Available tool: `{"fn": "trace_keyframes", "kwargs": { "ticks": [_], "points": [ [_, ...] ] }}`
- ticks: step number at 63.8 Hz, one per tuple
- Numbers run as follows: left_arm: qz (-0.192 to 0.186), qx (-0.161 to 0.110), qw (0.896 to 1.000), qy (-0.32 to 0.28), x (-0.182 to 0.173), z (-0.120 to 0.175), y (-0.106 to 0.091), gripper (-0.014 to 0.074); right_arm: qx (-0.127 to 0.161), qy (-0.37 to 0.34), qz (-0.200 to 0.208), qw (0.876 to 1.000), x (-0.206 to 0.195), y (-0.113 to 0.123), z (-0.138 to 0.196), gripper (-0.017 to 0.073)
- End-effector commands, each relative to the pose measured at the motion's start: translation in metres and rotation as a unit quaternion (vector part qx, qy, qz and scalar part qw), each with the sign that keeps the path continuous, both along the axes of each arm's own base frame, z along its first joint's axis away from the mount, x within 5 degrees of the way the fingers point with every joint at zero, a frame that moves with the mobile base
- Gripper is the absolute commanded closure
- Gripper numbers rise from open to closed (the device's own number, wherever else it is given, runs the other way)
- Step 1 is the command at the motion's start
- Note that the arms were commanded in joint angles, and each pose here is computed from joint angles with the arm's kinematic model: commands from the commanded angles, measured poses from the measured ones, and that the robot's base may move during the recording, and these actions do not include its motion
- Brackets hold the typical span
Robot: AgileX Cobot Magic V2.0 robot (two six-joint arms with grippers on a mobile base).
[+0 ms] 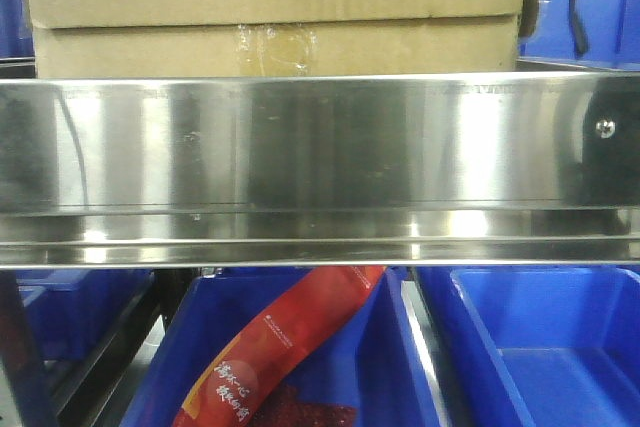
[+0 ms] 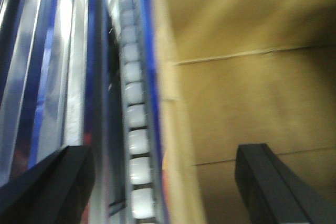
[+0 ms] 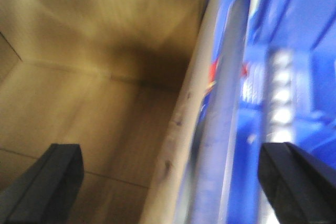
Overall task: Grab carton from right shelf to conveyor
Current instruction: 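Pinch the carton's side walls with both grippers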
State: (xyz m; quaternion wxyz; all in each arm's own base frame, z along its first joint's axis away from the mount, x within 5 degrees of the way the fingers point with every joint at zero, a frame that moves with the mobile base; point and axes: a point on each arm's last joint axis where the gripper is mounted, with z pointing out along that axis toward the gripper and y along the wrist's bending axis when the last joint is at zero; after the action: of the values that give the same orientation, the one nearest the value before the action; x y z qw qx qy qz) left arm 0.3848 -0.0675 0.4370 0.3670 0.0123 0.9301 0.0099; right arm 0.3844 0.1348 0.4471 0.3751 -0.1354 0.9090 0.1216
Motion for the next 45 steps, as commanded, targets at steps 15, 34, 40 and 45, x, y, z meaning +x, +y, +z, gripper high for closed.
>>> {"fn": "trace_keyframes", "kwargs": {
  "ticks": [15,34,40,45],
  "points": [
    [0.006,-0.001,1.0,0.004,0.009,-0.007,0.001,0.0138,0.003,0.009,0.003,1.0,0.011,0.005,-0.012,0.0017],
    [0.005,-0.001,1.0,0.01,0.012,-0.012,-0.001,0.0419,-0.008,0.023,0.001,1.0,0.021,0.007,-0.026,0.0627],
    [0.005,-0.001,1.0,0.01,0.012,-0.012,-0.001,0.0631,-0.008,0.022,0.001,1.0,0.021,0.007,-0.025,0.0621],
    [0.005,-0.001,1.0,0.01,0.012,-0.012,-0.001,0.0594,-0.007,0.021,0.001,1.0,0.02,0.007,-0.024,0.0629]
  ]
}}
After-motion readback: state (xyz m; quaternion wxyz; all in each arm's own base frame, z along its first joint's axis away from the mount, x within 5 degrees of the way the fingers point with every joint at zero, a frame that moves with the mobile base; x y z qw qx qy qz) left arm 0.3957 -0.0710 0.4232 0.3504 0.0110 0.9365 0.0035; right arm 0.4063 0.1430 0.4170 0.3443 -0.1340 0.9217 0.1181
